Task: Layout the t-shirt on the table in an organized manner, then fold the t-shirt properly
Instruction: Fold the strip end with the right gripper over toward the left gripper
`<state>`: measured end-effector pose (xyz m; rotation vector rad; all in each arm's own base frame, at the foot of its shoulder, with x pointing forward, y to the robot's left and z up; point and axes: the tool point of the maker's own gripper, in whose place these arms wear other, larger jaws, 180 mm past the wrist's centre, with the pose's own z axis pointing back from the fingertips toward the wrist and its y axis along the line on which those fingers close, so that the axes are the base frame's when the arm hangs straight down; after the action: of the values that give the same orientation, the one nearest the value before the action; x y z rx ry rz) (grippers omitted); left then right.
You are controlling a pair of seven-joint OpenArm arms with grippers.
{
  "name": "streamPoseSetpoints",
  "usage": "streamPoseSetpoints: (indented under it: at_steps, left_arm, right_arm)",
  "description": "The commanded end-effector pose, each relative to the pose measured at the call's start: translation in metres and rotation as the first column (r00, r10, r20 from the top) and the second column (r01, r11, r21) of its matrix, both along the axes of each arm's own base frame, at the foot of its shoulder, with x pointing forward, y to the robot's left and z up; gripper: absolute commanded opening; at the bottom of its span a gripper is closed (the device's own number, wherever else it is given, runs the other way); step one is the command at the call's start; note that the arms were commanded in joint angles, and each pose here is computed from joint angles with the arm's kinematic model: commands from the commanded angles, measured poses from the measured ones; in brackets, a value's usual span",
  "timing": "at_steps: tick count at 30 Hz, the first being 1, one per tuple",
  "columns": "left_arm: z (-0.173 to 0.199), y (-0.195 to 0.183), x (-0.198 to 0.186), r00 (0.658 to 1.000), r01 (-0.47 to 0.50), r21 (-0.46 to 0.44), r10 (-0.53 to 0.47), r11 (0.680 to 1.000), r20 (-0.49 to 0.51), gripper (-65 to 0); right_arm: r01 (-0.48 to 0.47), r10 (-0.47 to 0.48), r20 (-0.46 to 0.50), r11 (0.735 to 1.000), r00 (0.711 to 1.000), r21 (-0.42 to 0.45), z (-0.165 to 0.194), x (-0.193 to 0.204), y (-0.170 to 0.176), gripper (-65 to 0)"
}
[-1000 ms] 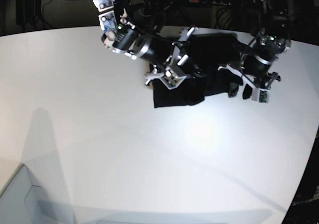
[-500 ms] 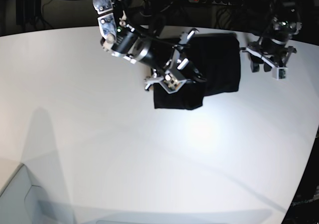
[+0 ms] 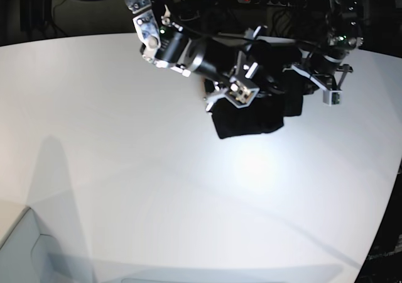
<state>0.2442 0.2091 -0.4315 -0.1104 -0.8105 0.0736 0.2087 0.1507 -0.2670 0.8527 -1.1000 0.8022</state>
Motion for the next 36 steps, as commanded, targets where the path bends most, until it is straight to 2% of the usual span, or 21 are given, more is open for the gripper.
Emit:
streamPoseSetpoints:
  at_steps: [1, 12, 17, 24, 31, 33, 36]
  left_arm:
    - [0.001, 0.002, 0.002, 1.000, 0.002, 0.012, -0.002, 1.000, -0.009, -65.0]
    - [0.006, 0.007, 0.004, 1.000, 0.003, 0.023, -0.003, 1.000, 0.003, -64.9]
    - [0.012, 0.016, 0.006, 1.000, 0.012, 0.048, -0.013, 0.999, 0.010, -64.9]
    - [0.036, 0.012, 0.010, 0.997, 0.036, 0.076, -0.041, 0.996, 0.069, -64.9]
    - [0.045, 0.020, 0.006, 0.996, 0.019, 0.093, -0.027, 0.996, 0.085, -64.9]
    - [0.057, 0.028, 0.007, 0.993, 0.000, 0.111, -0.013, 0.994, 0.116, -64.9]
    - [0.068, 0.036, 0.002, 0.991, -0.019, 0.132, 0.001, 0.991, 0.135, -64.9]
  right_arm:
    - [-0.030, 0.026, 0.050, 0.997, 0.998, 0.066, 0.022, 0.003, 0.010, -65.0]
    - [-0.172, 0.173, 0.009, 0.985, 0.985, -0.027, -0.021, 0.017, 0.047, -65.0]
    - [-0.175, 0.177, -0.041, 0.983, 0.983, 0.048, -0.025, 0.026, 0.053, -65.0]
    - [-0.190, 0.192, -0.118, 0.981, 0.974, 0.034, -0.050, 0.027, 0.056, -65.0]
    - [-0.230, 0.232, -0.092, 0.973, 0.968, 0.024, -0.045, 0.022, 0.064, -65.0]
    - [-0.230, 0.232, -0.093, 0.973, 0.968, 0.025, -0.044, 0.022, 0.064, -60.7]
    - [-0.230, 0.231, -0.087, 0.973, 0.969, 0.028, -0.042, 0.022, 0.064, -50.7]
